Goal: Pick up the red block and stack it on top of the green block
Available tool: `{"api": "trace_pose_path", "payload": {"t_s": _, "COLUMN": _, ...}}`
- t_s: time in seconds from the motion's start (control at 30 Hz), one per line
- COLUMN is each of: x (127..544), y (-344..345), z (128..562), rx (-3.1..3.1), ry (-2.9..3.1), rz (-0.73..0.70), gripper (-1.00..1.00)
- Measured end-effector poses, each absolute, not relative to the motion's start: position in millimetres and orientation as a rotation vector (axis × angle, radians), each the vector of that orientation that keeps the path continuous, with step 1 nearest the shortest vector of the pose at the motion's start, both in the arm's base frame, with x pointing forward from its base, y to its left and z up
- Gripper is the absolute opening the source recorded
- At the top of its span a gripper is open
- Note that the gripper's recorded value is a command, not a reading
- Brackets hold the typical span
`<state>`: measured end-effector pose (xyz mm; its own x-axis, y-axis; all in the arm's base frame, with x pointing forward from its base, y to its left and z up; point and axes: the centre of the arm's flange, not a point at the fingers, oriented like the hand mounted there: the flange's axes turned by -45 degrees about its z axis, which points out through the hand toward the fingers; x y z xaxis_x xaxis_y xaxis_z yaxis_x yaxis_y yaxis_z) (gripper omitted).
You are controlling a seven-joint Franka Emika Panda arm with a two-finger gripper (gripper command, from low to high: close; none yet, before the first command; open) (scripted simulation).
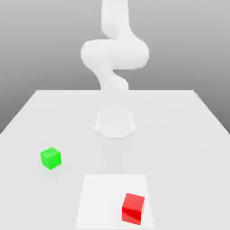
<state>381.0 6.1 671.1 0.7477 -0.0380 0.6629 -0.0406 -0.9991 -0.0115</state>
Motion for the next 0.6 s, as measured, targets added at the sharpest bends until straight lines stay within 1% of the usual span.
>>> {"api": "trace_pose_path", "payload": {"t_s": 0.13, "x": 428.7, "y": 14.1, "z": 599.3, "rx": 2.982, "ry": -0.137, "rz": 0.926, "gripper": 0.0}}
{"api": "trace_pose_path", "payload": {"t_s": 0.3, "x": 468.0, "y": 21.3, "z": 504.7, "rx": 3.029, "ry": -0.219, "rz": 0.702, "gripper": 0.0}}
{"api": "trace_pose_path", "payload": {"t_s": 0.43, "x": 484.3, "y": 26.6, "z": 425.9, "rx": 3.058, "ry": -0.282, "rz": 0.522, "gripper": 0.0}}
{"api": "trace_pose_path", "payload": {"t_s": 0.6, "x": 485.9, "y": 34.8, "z": 327.7, "rx": 3.087, "ry": -0.358, "rz": 0.295, "gripper": 0.0}}
